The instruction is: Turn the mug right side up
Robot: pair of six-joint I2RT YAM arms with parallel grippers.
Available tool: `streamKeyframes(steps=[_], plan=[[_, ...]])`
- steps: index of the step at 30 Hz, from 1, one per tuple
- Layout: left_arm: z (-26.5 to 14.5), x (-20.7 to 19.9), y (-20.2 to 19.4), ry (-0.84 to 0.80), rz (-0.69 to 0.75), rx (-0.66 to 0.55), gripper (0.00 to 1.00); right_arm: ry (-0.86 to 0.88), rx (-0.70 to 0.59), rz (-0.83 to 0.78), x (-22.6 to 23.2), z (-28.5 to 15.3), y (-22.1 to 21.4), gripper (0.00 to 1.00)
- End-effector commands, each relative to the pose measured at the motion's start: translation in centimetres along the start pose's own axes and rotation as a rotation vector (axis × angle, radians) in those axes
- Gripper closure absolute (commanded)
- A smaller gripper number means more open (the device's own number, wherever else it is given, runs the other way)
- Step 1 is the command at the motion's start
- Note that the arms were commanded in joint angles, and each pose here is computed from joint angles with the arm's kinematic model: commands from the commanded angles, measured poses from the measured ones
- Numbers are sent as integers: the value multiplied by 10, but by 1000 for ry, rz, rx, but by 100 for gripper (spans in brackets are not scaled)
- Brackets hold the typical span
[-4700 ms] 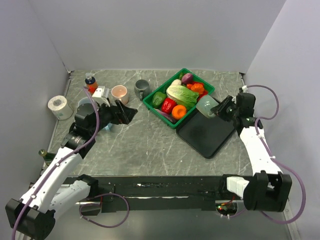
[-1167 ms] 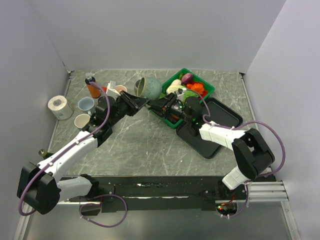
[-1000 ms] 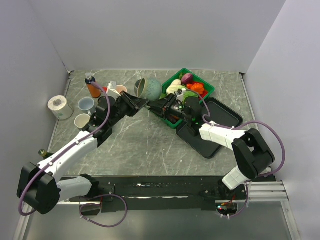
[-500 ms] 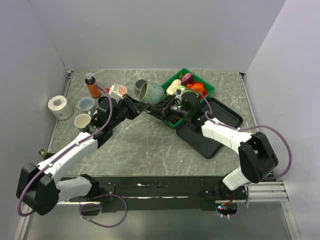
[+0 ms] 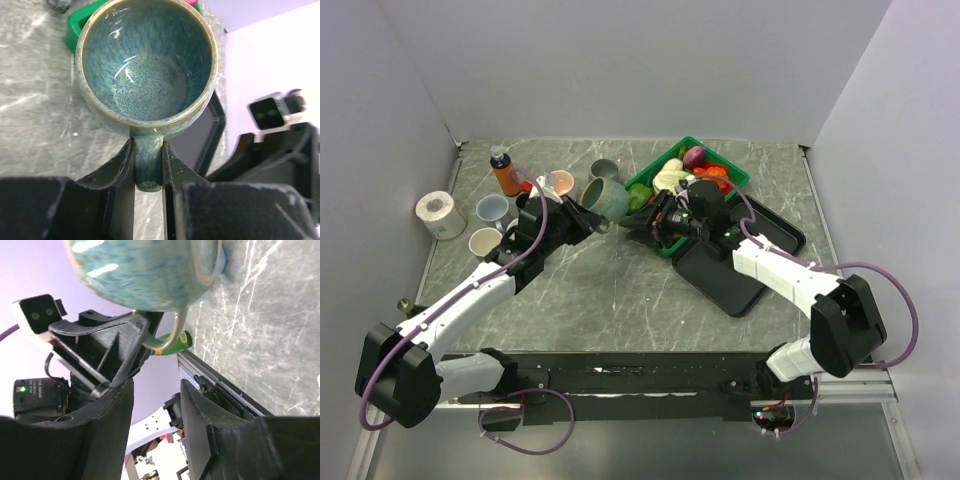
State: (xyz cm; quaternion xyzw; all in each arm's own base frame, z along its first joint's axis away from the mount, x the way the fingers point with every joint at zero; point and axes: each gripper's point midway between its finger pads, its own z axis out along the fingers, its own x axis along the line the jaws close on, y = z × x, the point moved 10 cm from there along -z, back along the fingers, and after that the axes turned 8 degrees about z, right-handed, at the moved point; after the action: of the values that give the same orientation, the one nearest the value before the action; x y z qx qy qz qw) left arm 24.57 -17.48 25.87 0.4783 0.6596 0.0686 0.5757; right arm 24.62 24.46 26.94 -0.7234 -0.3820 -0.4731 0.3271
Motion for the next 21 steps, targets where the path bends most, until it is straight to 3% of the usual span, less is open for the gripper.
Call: streamKeyframes(steps=[1, 11, 14, 15, 21], plan=[[-6, -23, 29, -86, 54, -173, 99, 44, -57, -67, 16, -19, 2, 50], [-9, 16, 29, 284, 251, -209, 99, -39, -181, -245, 17, -42, 12, 39], [-5, 25, 25, 359, 286, -208, 99, -82, -265, -312, 17, -53, 14, 27], [-4, 29, 25, 394, 293, -217, 99, -94, -283, -323, 16, -56, 15, 18], [15, 43, 15, 478, 324, -204, 99, -109, -331, -374, 14, -72, 19, 3]])
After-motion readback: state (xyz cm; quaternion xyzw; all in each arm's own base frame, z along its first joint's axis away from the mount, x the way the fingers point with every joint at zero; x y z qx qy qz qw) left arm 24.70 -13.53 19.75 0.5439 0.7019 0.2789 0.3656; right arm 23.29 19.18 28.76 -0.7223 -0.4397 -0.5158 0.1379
